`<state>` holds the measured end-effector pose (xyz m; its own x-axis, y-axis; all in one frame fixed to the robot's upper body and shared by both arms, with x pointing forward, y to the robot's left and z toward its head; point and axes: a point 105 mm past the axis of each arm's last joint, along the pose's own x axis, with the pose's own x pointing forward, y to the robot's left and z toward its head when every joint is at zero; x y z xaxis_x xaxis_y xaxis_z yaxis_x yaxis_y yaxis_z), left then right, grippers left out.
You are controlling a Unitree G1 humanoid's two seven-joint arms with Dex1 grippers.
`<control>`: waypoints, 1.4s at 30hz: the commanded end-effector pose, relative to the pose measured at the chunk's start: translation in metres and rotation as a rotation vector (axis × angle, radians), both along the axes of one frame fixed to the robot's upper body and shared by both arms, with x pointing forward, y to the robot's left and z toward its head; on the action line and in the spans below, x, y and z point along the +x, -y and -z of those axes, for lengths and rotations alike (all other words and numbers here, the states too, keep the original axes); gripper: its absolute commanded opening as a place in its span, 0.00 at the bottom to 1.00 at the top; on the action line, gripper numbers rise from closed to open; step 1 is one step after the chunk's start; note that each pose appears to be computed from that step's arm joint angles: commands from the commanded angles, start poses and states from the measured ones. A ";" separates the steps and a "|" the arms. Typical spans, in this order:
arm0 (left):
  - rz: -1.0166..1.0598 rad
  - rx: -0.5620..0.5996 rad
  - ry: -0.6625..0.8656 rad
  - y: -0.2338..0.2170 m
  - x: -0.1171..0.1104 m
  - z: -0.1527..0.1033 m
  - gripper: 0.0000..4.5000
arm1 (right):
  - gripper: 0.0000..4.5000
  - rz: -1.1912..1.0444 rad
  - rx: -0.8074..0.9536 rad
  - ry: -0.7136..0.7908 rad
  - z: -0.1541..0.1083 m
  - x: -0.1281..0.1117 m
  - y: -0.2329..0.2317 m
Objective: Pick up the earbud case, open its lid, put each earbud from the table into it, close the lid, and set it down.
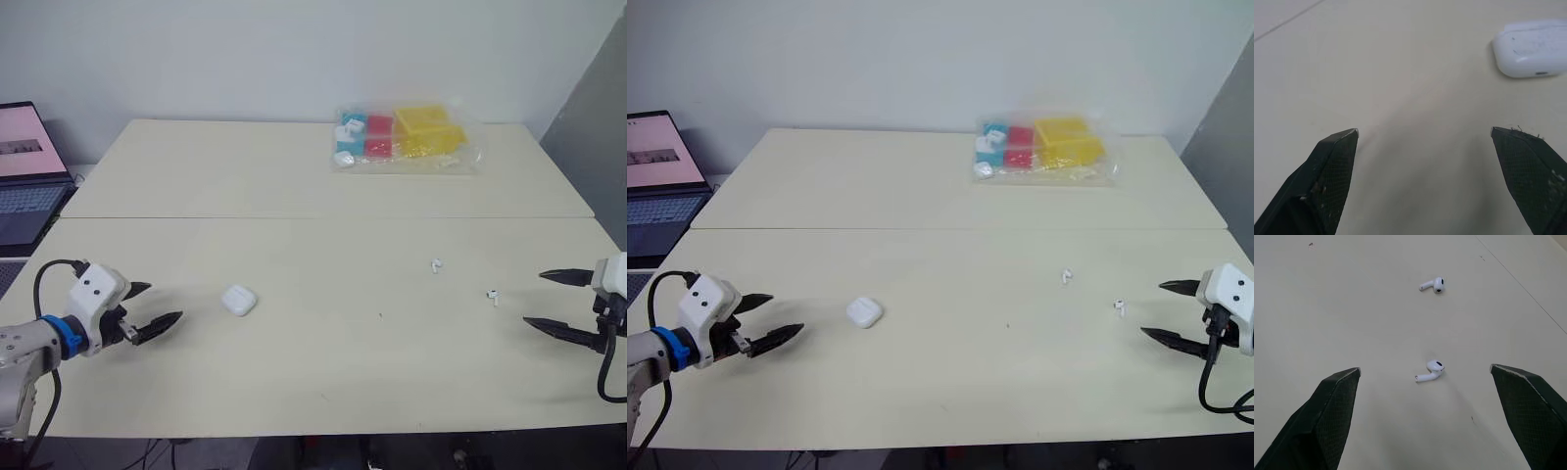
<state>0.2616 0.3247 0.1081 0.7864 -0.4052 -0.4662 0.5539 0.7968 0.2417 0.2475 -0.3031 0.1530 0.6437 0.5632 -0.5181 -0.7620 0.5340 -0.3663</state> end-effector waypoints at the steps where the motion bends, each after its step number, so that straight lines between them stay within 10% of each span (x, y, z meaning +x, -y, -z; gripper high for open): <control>1: 0.010 -0.070 0.028 0.004 0.002 -0.019 1.00 | 0.99 0.002 -0.007 0.066 -0.011 0.002 0.000; 14: 0.063 -0.267 -0.093 0.070 -0.019 -0.005 1.00 | 0.99 -0.265 0.152 0.030 -0.036 -0.004 -0.086; 42: 0.164 -0.091 -0.153 0.099 0.036 0.023 1.00 | 0.99 -0.568 0.232 -0.018 -0.048 -0.023 -0.176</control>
<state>0.2968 0.2290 0.0859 0.6369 -0.5605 -0.5293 0.6948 0.7149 0.0790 0.2281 -0.1318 0.1929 0.2148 0.9087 -0.3579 -0.9640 0.1384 -0.2271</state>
